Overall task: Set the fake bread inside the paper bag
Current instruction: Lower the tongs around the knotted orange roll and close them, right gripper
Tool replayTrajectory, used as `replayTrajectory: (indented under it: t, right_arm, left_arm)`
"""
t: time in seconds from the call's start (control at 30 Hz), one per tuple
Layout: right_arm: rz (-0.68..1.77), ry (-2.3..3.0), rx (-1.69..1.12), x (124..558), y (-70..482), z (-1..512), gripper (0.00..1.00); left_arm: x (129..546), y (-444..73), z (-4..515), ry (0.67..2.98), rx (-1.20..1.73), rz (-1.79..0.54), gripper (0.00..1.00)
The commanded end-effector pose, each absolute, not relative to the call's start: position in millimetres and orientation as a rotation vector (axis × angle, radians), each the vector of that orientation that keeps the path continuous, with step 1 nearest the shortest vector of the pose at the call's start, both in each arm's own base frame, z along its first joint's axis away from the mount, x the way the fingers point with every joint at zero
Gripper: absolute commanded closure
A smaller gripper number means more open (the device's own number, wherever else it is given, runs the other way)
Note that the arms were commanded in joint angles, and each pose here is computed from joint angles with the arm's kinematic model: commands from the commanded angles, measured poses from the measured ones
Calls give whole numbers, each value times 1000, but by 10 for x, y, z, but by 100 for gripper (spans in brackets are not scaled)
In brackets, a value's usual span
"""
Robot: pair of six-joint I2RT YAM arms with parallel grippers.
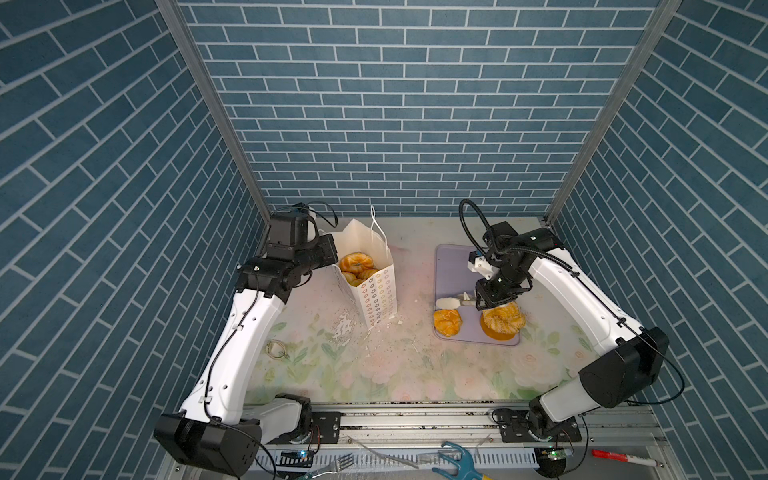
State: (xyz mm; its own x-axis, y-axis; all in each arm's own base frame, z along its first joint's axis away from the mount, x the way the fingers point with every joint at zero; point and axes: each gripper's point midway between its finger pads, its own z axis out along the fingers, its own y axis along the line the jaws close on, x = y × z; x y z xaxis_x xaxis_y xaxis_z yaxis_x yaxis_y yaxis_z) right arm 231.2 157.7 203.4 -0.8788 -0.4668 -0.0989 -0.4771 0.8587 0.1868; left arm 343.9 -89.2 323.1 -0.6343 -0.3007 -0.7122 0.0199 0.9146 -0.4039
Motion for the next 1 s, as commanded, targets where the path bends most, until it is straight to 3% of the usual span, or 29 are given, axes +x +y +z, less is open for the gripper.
replayTrajectory:
  t: [0.0,0.47,0.97]
  right_arm:
    - [375,3018,-798,2164,1626,2023,57]
    - [248,3108,-900,2040,1626,1780,57]
    - [-18,3097,-786,2339,1319,1767,72]
  left_arm:
    - [3447,-908,3251,2216,-185,-472,100]
    - [3423,-899,3250,2215,-186,-470,100]
    - [3420,-897,3270,2210,-187,-472,100]
